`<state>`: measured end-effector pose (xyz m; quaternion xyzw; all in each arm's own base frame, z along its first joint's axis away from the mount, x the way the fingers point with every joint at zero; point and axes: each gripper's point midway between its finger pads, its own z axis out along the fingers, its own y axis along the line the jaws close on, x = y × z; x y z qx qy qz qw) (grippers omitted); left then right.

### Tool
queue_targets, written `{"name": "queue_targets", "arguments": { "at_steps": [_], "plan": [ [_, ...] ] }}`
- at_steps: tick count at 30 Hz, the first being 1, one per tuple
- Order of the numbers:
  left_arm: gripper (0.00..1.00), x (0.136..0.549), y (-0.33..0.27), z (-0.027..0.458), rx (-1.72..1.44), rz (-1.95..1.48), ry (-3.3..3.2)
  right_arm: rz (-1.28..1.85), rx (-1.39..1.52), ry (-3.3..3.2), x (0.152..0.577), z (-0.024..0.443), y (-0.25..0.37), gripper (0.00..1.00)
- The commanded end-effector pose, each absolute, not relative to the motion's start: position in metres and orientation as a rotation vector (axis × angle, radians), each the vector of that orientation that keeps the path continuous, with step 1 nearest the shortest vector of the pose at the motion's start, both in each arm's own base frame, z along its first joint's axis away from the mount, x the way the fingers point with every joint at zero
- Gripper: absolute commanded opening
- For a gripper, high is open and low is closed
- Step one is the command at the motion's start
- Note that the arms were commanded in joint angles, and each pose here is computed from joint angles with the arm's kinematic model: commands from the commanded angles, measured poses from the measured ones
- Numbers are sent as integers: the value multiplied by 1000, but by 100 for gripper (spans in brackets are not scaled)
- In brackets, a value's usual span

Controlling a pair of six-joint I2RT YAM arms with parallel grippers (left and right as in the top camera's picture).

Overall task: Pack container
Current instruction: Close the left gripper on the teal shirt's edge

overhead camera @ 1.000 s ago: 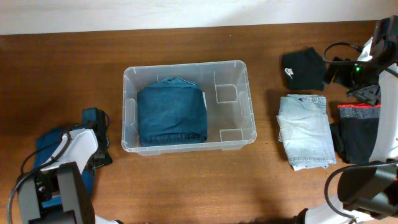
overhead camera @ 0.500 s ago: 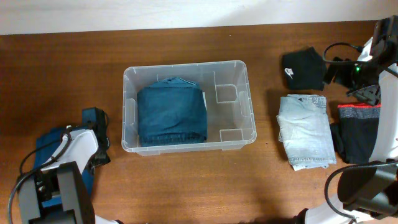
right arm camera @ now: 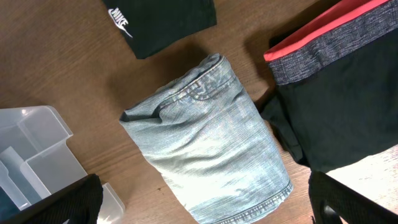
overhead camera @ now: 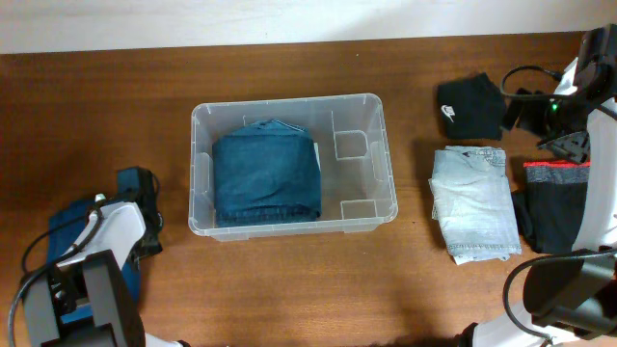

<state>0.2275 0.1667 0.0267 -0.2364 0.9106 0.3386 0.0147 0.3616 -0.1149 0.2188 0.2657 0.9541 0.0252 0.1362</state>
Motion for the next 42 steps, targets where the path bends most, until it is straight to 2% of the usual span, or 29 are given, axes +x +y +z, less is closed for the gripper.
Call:
{"name": "queue_targets", "arguments": {
  "at_steps": [1, 9, 13, 19, 21, 25, 29, 42],
  "plan": [
    [91, 221, 174, 22, -772, 1053, 2850, 54, 785, 2735, 363, 226, -119, 98],
    [89, 226, 176, 20, -795, 1022, 2826, 54, 785, 2735, 363, 226, -119, 98],
    [72, 229, 177, 20, -799, 1017, 2813, 54, 785, 2735, 363, 226, -119, 98],
    [53, 233, 175, 19, -804, 984, 2807, 54, 785, 2735, 363, 226, -119, 98],
    [43, 234, 173, 17, -806, 956, 2813, 54, 785, 2735, 363, 226, -119, 98],
    [15, 238, 170, 15, -810, 916, 2811, 54, 785, 2735, 363, 226, -119, 98],
    [1, 240, 164, 10, -813, 847, 2828, 54, 785, 2735, 363, 226, -119, 98],
    [1, 261, 159, 18, -946, 709, 2733, 54, 785, 2735, 363, 226, -119, 98]
  ]
}}
